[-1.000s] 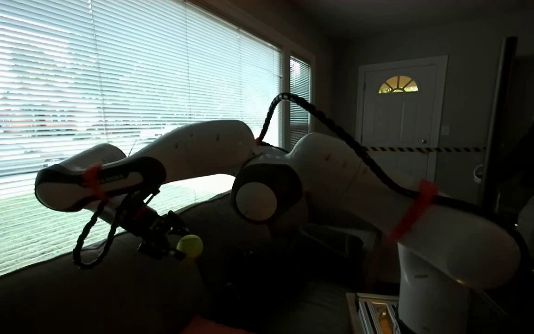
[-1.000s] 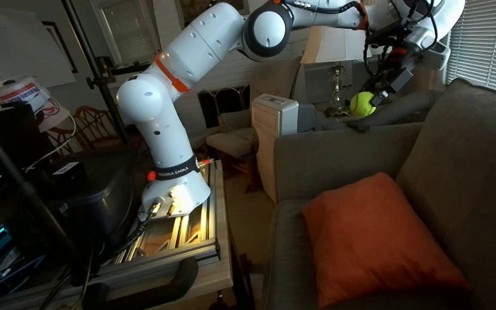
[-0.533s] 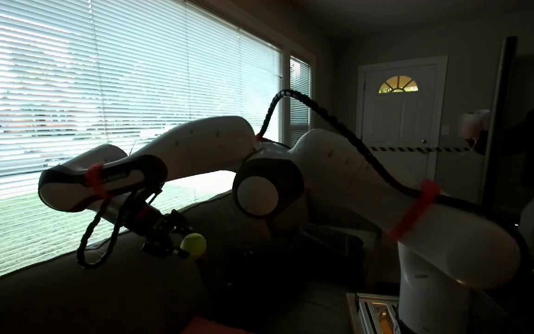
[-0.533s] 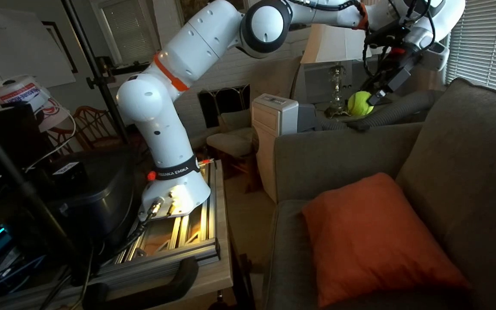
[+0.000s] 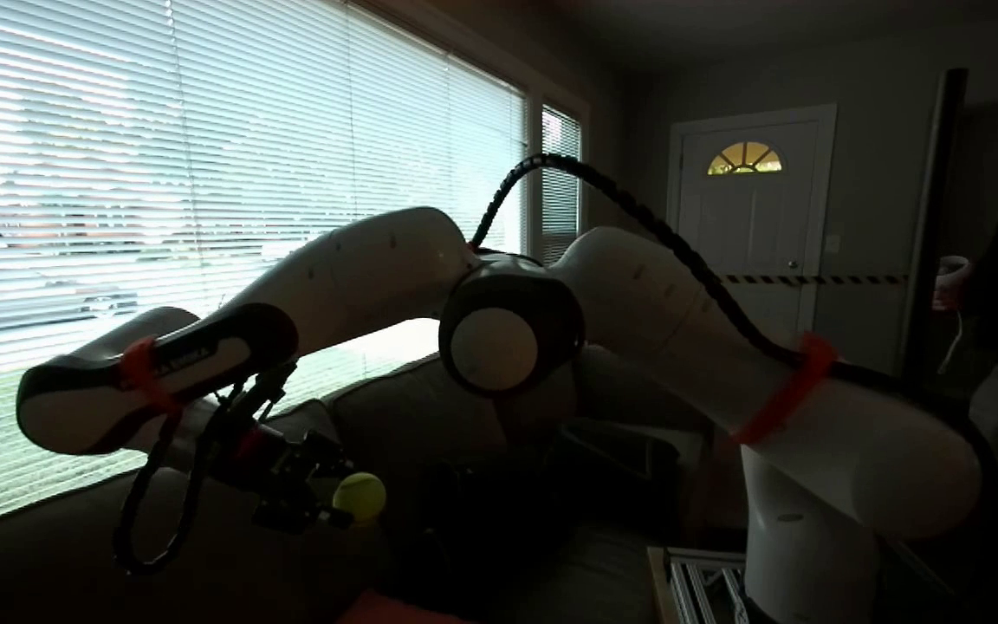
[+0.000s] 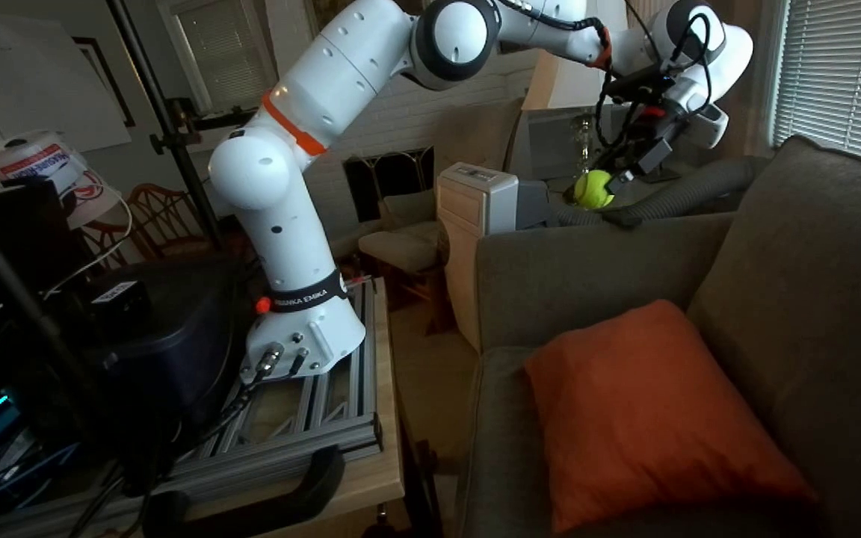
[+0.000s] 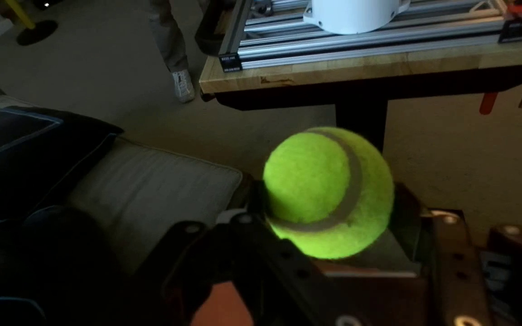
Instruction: Move the orange pillow to the left then place the tennis ball on top of the orange pillow.
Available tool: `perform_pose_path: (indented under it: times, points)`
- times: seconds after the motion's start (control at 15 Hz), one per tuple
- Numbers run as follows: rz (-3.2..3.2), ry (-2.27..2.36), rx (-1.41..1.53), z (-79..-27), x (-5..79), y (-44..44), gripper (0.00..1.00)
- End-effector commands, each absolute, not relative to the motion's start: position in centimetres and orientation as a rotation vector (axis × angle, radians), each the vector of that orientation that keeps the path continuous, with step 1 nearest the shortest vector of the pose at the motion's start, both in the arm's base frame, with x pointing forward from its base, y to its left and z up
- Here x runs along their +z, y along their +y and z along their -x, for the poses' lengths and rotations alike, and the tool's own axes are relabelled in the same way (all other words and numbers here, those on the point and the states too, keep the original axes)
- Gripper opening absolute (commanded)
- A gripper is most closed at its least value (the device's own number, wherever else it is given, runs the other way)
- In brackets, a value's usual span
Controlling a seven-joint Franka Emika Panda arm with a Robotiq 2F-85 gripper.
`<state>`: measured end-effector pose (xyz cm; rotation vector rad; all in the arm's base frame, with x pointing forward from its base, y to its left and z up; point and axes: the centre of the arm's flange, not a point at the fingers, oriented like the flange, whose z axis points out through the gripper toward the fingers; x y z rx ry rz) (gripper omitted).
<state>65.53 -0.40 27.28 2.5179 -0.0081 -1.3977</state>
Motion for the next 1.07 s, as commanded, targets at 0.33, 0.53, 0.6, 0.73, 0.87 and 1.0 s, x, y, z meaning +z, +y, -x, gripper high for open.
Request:
perform_pose_path:
  times: [0.33, 0.53, 0.6, 0.73, 0.87, 1.0]
  points:
    - [-2.335, 0.038, -1.653, -53.0, 24.1, 0.9, 0.42]
    - [-2.288, 0.131, -1.692, -50.4, 23.5, -0.1, 0.42]
    - [-2.274, 0.137, -1.698, -49.6, 23.3, -0.5, 0.42]
    - [-2.243, 0.099, -1.638, -48.0, 22.3, -1.6, 0.42]
    - [-2.264, 0.064, -1.564, -46.3, 21.2, -2.5, 0.42]
    - [-2.273, -0.004, -1.458, -46.4, 20.3, -3.4, 0.42]
